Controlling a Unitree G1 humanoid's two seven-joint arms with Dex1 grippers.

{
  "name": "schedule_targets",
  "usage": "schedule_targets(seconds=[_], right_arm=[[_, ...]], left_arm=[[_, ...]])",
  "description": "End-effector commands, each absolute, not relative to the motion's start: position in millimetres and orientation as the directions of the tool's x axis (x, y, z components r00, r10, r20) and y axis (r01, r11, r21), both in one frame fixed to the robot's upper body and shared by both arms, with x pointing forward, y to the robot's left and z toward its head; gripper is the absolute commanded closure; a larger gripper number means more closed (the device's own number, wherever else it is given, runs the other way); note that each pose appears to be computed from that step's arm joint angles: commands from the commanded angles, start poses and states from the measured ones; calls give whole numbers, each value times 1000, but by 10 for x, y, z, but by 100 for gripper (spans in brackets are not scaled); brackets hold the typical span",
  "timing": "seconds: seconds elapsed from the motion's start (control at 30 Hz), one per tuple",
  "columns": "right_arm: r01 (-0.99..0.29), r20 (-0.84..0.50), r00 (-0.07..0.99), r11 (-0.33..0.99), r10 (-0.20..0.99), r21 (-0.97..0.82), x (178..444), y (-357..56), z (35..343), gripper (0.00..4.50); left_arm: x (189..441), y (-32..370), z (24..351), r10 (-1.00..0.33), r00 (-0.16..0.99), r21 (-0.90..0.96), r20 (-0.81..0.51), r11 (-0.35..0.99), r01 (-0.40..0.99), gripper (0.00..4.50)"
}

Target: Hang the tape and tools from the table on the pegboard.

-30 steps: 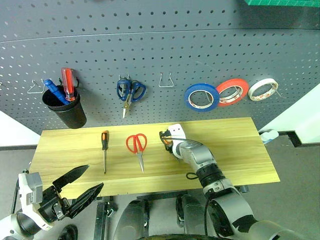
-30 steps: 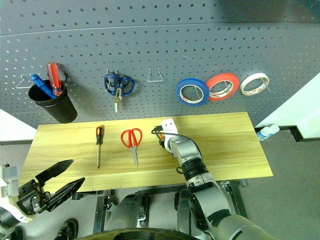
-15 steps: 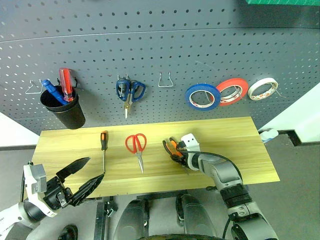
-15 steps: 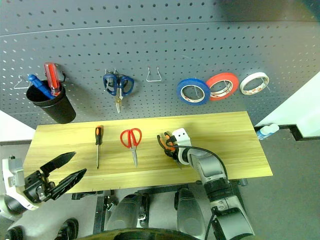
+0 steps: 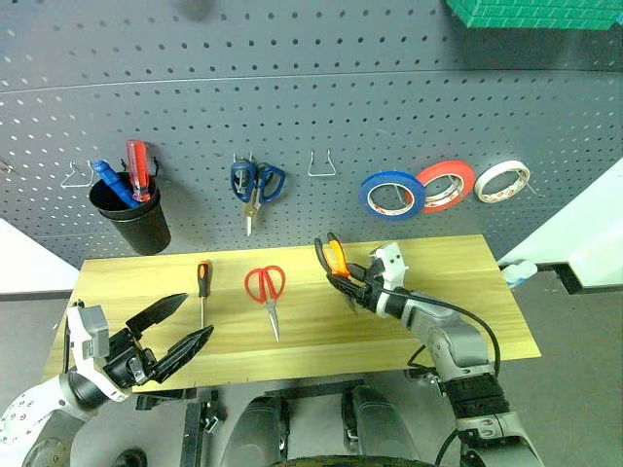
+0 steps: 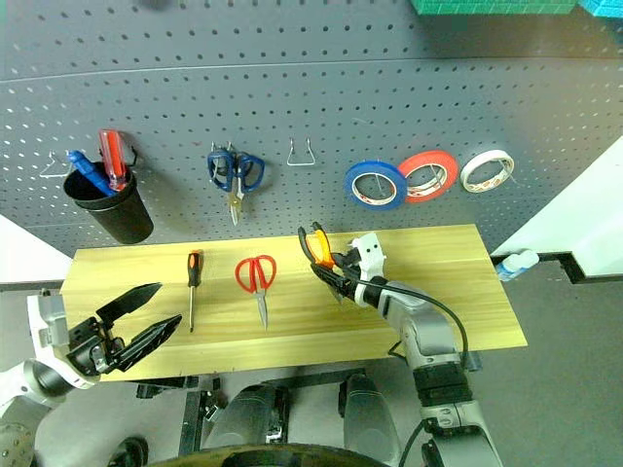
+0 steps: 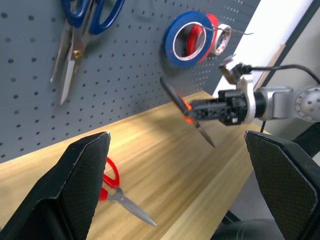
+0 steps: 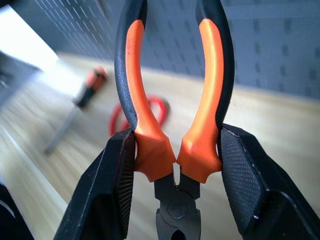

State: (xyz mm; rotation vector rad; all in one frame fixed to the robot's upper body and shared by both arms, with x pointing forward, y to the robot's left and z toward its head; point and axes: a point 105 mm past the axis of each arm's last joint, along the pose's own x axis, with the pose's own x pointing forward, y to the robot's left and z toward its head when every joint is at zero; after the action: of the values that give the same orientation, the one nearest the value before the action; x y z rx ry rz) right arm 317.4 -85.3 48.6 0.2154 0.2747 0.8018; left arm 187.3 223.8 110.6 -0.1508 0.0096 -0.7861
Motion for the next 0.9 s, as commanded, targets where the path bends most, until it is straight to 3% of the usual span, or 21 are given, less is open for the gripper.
schedule_targets(seconds=[0.03,0.47,0.9], right_arm=[[-733,33,653,621,756,277,3183,-828,866,239],[-818,279,567,569,775,81,3169,-710,1457,239],[-768,463,573,640,677,14,3519,-369,2075,239]], left_arm=[[1896,2214,1140,-696,712,-110,89,704,702,0],[1904,2174,1146,-677,715,-107,173,709,697,0],[1850,2136,1162,-671,716,-125,196,707,696,0]])
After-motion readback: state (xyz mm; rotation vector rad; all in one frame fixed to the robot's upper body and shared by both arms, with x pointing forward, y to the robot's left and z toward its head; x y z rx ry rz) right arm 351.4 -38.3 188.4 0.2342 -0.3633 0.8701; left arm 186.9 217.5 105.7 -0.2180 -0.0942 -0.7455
